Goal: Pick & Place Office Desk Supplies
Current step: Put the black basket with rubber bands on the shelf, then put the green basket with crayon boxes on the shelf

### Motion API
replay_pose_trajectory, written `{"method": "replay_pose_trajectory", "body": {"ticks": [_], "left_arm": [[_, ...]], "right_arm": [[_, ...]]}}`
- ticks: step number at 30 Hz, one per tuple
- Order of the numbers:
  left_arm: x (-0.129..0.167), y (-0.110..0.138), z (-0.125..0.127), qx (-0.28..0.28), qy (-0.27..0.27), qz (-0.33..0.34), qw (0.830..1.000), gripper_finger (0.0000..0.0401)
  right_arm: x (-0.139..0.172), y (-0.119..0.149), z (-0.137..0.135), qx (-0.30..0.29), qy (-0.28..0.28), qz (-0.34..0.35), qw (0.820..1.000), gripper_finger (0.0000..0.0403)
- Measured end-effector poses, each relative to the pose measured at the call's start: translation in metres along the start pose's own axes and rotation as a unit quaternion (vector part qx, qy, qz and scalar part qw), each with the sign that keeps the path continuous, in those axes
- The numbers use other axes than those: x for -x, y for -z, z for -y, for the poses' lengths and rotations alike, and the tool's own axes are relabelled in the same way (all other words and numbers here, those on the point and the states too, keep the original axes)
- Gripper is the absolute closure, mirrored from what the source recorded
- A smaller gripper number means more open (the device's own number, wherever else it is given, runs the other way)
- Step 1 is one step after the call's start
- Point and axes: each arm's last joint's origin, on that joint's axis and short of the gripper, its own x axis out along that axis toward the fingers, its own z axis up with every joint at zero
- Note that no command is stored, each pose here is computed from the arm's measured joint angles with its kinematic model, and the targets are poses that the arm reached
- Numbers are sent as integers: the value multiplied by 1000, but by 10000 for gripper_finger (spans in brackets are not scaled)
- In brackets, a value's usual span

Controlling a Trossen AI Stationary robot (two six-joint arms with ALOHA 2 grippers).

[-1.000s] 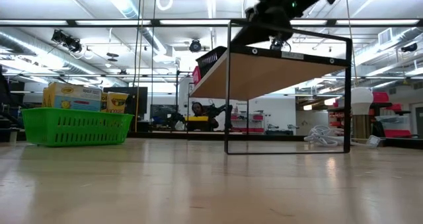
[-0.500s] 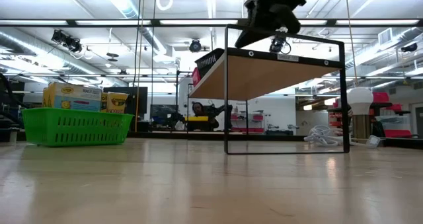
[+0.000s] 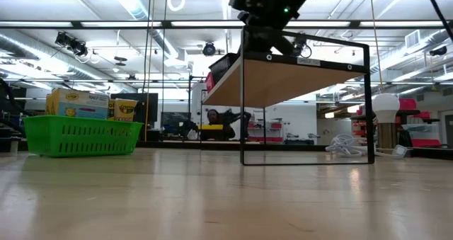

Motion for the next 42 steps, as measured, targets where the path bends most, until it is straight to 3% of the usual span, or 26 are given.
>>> {"method": "replay_pose_trajectory", "body": {"ticks": [14, 23, 29, 33, 37, 42], "left_arm": [[2, 3, 6, -2, 6, -4, 1000, 282], [2, 3, 6, 3, 6, -3, 1000, 282], [2, 6, 6, 9, 25, -14, 1000, 282], [-5, 19, 8, 20, 58, -78, 995, 282], [-15, 55, 21, 1, 60, -154, 986, 282], [-13, 111, 47, -45, 95, -214, 971, 282]], "right_arm": [[-7, 9, 22, -31, 50, -11, 998, 403], [0, 8, 2, -12, 9, -42, 999, 403], [9, 1, -5, -13, 13, -31, 999, 403], [20, -10, -15, -3, -16, 18, 1000, 403], [41, -28, -27, 14, -74, 115, 991, 403], [86, -45, -33, 34, -174, 286, 942, 403]]}}
